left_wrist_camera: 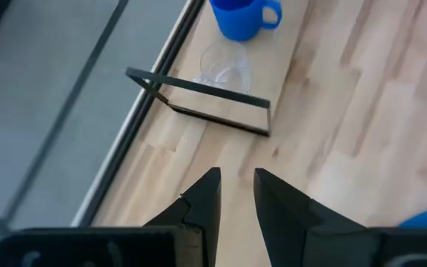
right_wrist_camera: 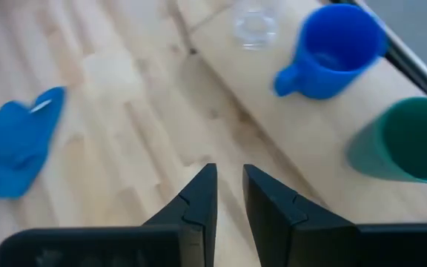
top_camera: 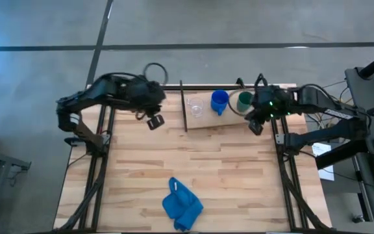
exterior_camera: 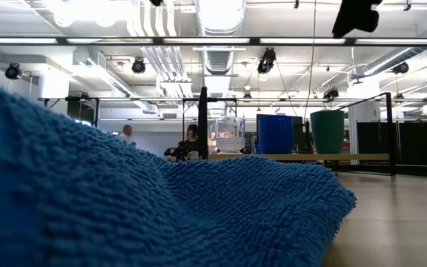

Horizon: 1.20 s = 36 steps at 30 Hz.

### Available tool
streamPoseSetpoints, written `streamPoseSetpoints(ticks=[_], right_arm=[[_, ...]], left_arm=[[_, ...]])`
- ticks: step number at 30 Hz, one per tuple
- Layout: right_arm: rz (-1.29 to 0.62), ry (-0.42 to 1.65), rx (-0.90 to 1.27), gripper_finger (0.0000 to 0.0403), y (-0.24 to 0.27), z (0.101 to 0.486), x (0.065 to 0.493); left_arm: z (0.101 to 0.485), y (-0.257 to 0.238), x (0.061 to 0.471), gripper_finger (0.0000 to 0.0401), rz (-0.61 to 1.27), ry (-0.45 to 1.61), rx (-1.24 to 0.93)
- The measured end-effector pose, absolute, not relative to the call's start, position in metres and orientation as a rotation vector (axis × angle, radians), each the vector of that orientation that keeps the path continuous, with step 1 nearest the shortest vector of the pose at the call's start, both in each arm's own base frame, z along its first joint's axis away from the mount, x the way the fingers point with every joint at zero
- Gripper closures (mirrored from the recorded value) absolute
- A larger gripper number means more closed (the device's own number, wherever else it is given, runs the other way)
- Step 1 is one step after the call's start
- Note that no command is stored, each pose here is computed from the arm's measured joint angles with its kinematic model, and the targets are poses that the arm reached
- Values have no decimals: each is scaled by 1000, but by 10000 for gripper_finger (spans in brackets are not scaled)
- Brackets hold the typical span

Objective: Stack small to large cups/mugs on shelf
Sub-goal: Return to Home Position

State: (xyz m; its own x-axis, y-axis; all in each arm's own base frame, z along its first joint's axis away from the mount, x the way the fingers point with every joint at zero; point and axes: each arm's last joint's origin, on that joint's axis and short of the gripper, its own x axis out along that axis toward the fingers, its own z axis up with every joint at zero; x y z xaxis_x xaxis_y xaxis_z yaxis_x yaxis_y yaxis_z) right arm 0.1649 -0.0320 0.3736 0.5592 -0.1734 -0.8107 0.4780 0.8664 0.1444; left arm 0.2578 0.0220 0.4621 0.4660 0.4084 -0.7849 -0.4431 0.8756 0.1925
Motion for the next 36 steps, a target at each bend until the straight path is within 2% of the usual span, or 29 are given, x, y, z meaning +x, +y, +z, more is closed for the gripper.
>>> streamPoseSetpoints(ticks=[6, 13, 16, 22, 25, 28, 36], right_arm=[[-274, 887, 323, 341, -8, 378, 159], [-243, 859, 310, 341, -4, 382, 152], [-243, 859, 310, 341, -4, 382, 153], [-252, 875, 296, 341, -4, 380, 158], [-329, 881, 234, 341, -6, 376, 152], [-343, 776, 237, 341, -7, 378, 141], [-163, 266, 236, 342, -3, 374, 98]], left_arm=[[480, 17, 226, 333, 509, 840, -133], [484, 14, 211, 333, 452, 634, -210], [482, 14, 210, 333, 427, 568, -222], [459, 14, 202, 333, 407, 592, -160], [448, 14, 196, 333, 391, 513, -168], [437, 13, 189, 333, 362, 388, -190], [389, 10, 168, 333, 251, 119, -251]])
